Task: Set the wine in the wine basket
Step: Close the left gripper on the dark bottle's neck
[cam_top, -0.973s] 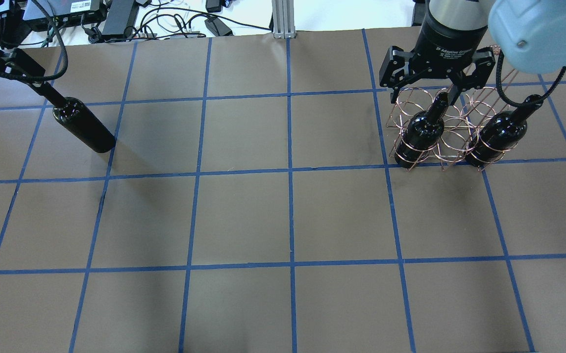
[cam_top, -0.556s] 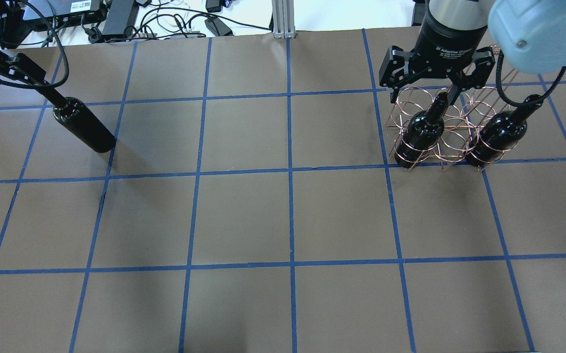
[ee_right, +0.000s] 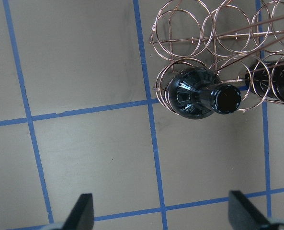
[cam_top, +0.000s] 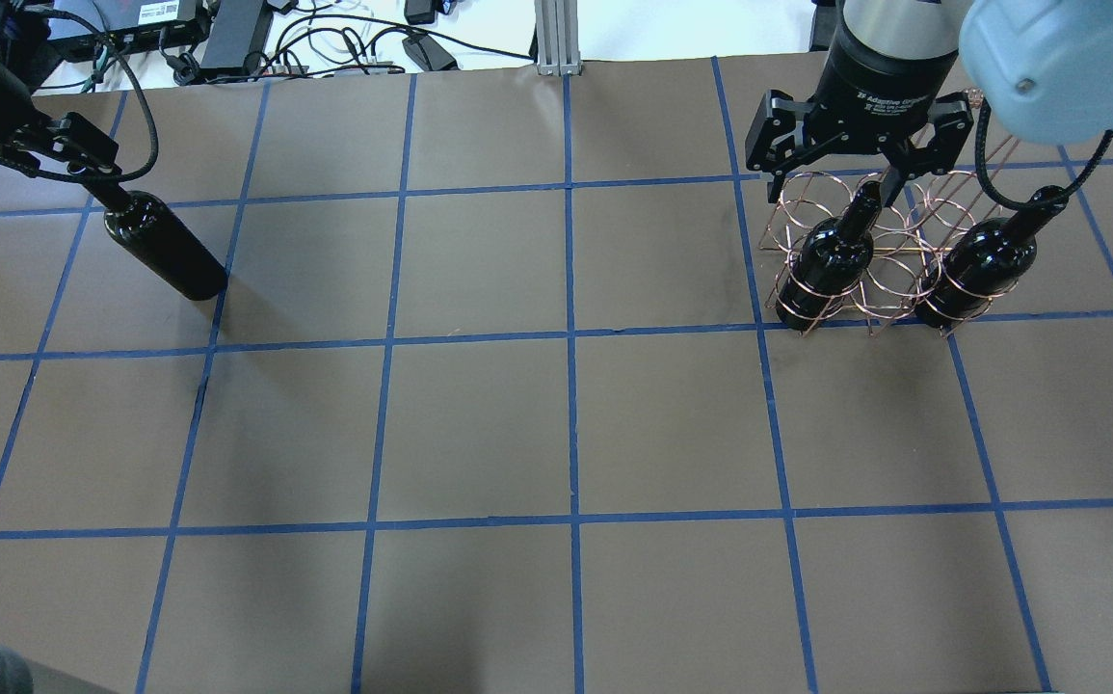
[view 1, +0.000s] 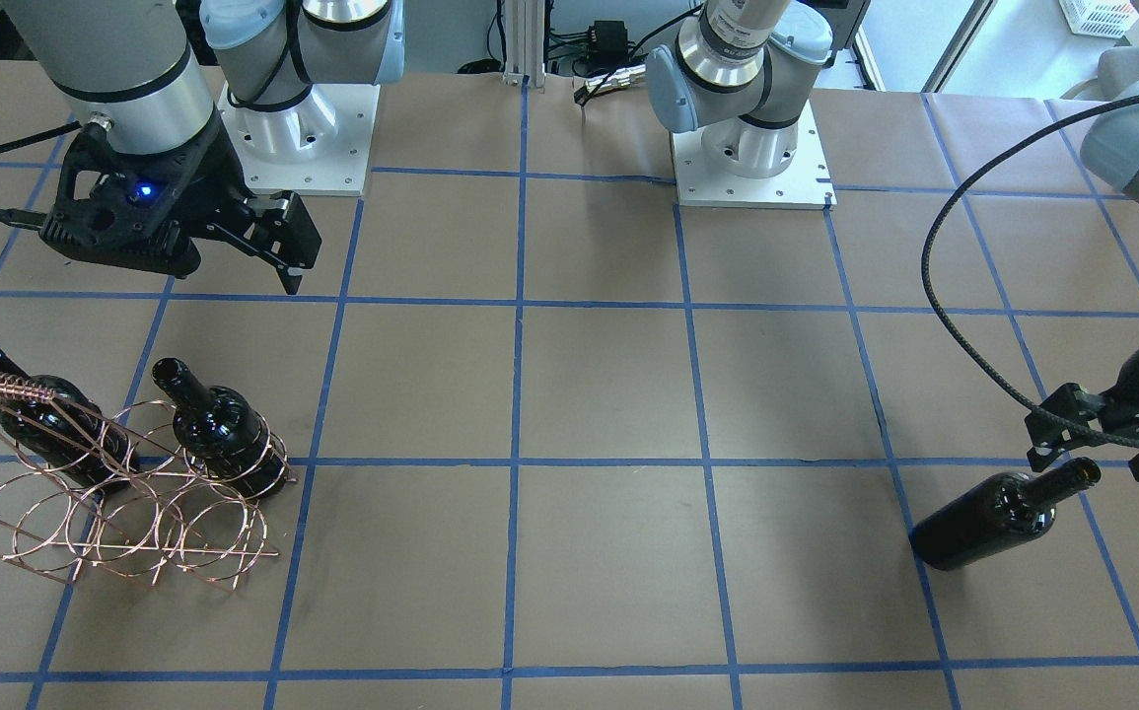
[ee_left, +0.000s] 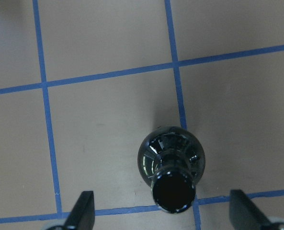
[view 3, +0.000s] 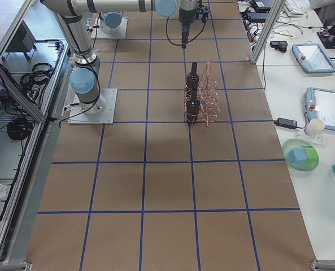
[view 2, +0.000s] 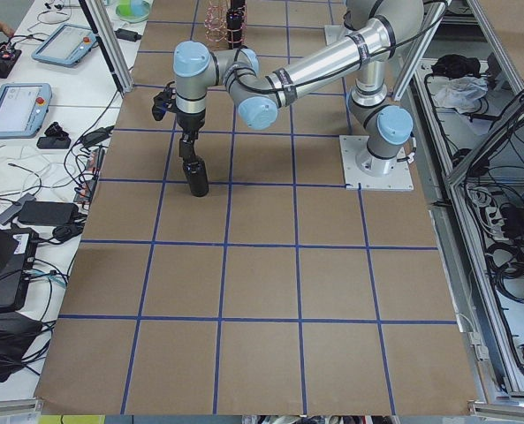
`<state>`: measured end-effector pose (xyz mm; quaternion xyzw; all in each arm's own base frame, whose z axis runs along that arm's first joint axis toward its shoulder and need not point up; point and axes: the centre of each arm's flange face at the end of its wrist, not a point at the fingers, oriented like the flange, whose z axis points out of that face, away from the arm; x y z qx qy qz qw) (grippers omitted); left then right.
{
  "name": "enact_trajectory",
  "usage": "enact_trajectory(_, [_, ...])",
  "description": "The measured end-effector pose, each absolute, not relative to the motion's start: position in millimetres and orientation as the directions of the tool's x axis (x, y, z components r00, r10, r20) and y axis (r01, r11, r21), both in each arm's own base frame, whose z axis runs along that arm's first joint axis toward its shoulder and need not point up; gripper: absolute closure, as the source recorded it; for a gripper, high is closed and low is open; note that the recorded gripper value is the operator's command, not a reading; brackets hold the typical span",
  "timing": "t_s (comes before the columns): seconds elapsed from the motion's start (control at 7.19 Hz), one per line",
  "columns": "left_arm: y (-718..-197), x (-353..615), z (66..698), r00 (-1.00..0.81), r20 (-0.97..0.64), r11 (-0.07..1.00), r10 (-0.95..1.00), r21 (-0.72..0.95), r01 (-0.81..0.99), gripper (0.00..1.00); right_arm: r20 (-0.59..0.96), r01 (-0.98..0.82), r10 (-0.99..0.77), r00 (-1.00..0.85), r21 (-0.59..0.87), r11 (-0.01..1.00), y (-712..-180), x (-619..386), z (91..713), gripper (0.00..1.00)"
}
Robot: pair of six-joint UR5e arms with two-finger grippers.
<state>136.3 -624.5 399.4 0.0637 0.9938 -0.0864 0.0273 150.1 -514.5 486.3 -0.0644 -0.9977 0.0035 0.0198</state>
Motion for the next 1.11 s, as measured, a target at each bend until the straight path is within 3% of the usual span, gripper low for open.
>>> enact_trajectory(0.42, [-628.9,137.2,390.7,-0.991,-0.051,0.977,0.125,-0.166,0.131,0.13,0.04,0.128,0.128,-0.991,-0.009,0.992,-514.7,150.1,486.0,0.0])
enact_trajectory(0.83, [-631.8,138.4,387.8,-0.992,-0.051,0.977,0.119,-0.17,0.126,0.13,0.04,0.128,0.128,-0.991,-0.009,0.992,-514.6,150.1,486.1,0.0])
enact_trajectory(1.11, [-631.9,138.4,385.8,-0.992,-0.049,0.978,0.115,-0.168,0.122,0.28,0.04,0.128,0.129,-0.991,-0.009,0.992,-514.7,150.1,486.0,0.0])
